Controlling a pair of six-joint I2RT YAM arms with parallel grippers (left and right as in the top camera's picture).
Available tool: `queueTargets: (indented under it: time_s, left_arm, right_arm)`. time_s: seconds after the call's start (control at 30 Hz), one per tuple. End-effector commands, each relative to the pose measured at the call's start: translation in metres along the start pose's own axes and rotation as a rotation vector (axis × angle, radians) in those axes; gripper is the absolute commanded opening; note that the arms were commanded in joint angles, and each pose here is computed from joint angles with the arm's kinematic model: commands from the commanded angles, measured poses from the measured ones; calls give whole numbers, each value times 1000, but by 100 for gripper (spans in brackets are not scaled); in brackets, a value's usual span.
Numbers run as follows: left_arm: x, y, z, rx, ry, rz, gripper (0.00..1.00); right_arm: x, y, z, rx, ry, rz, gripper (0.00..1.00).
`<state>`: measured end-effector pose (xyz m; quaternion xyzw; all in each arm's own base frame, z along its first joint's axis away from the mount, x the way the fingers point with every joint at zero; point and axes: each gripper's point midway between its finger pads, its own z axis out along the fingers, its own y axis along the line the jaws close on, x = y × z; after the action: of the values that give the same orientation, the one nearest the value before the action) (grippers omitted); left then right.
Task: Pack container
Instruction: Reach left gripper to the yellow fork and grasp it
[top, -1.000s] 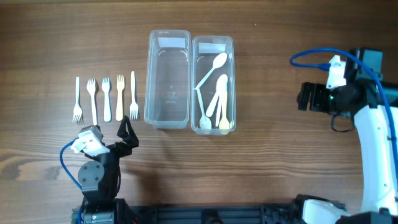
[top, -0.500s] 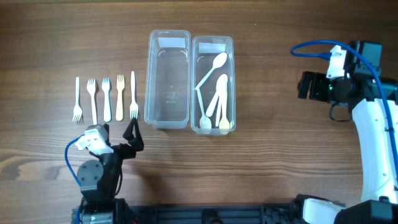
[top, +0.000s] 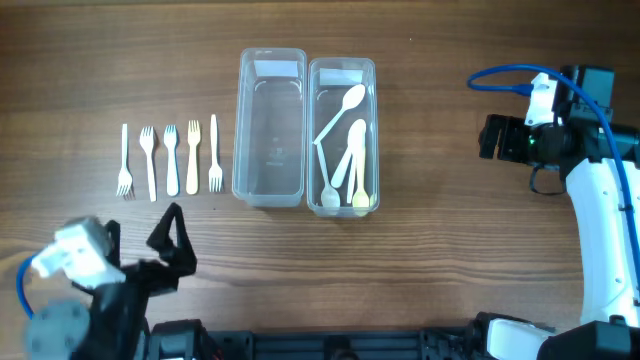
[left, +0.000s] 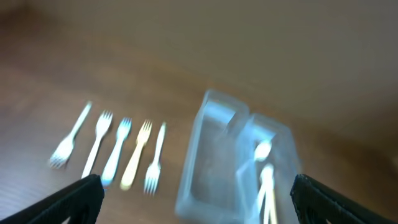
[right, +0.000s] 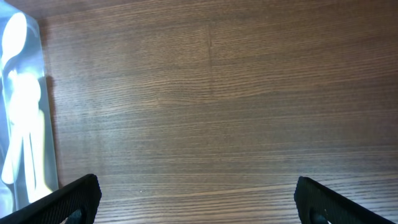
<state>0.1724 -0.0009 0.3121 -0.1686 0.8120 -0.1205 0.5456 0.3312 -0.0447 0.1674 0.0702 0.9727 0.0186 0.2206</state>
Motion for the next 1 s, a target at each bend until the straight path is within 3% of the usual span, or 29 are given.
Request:
queueTargets:
  time_s: [0.0, 0.1, 0.3, 0.5, 0.7, 0.97]
  left_arm:
    - [9, 10, 35, -87, 184, 47, 100]
    - [32, 24, 79, -158, 385, 46, 100]
    - [63, 41, 137, -223, 588, 25, 100]
    - [61, 47, 180, -230, 570, 32, 99]
    - [44, 49, 195, -206, 503, 192, 74]
    - [58, 68, 229, -239, 552, 320, 63]
  right_arm:
    - [1, -2, 1, 13, 2, -12, 100]
    - [1, -2, 1, 13, 2, -11, 100]
    - [1, -2, 1, 13, 2, -11, 100]
    - [1, -2, 1, 13, 2, -12, 100]
    - [1, -2, 1, 13, 2, -12, 100]
    - [1, -2, 1, 13, 2, -11, 100]
